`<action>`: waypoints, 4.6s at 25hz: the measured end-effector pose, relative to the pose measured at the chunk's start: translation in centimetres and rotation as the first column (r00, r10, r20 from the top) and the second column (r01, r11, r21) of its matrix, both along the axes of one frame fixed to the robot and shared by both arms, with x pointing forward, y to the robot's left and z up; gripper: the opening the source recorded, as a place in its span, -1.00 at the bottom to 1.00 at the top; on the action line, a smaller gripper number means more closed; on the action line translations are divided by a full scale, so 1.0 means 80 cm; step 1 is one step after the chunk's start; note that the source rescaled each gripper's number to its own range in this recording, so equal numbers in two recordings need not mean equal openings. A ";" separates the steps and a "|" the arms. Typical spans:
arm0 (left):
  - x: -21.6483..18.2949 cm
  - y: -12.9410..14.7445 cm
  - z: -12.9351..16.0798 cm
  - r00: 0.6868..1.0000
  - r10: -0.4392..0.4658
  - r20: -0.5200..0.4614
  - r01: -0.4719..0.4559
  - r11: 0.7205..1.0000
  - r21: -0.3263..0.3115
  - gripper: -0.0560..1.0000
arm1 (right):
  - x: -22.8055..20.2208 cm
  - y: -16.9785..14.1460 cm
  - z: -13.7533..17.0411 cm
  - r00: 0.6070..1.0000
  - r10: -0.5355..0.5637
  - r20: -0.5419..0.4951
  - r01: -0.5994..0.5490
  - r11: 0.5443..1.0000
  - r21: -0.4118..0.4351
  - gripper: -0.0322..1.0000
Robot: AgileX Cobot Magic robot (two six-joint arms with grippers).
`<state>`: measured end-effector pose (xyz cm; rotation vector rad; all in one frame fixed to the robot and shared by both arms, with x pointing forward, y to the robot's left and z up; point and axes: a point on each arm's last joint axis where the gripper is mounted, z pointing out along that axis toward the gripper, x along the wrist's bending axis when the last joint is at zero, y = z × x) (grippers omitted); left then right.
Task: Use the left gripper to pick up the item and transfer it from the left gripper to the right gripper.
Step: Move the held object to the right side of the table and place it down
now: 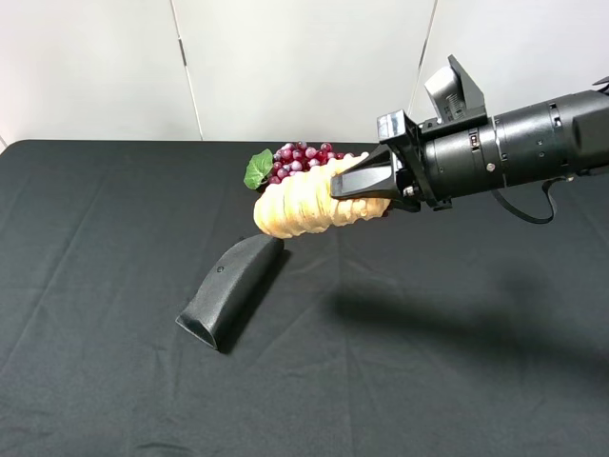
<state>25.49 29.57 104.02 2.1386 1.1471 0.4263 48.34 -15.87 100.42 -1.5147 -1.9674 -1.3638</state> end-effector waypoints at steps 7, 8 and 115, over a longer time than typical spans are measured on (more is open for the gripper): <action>0.001 0.007 0.000 0.941 0.337 0.001 -0.337 0.941 -0.001 0.96 | 0.000 0.000 0.000 1.000 -0.001 0.000 0.001 1.000 -0.001 -0.94; 0.000 0.008 0.000 0.925 0.380 0.002 -0.380 0.925 -0.002 0.96 | 0.000 0.000 0.000 1.000 -0.001 0.000 0.001 1.000 -0.001 -0.94; -0.036 0.013 0.000 0.700 0.696 0.158 -0.690 0.717 -0.104 0.94 | 0.057 -0.184 0.067 0.916 -0.337 -0.219 0.193 0.846 -0.498 1.00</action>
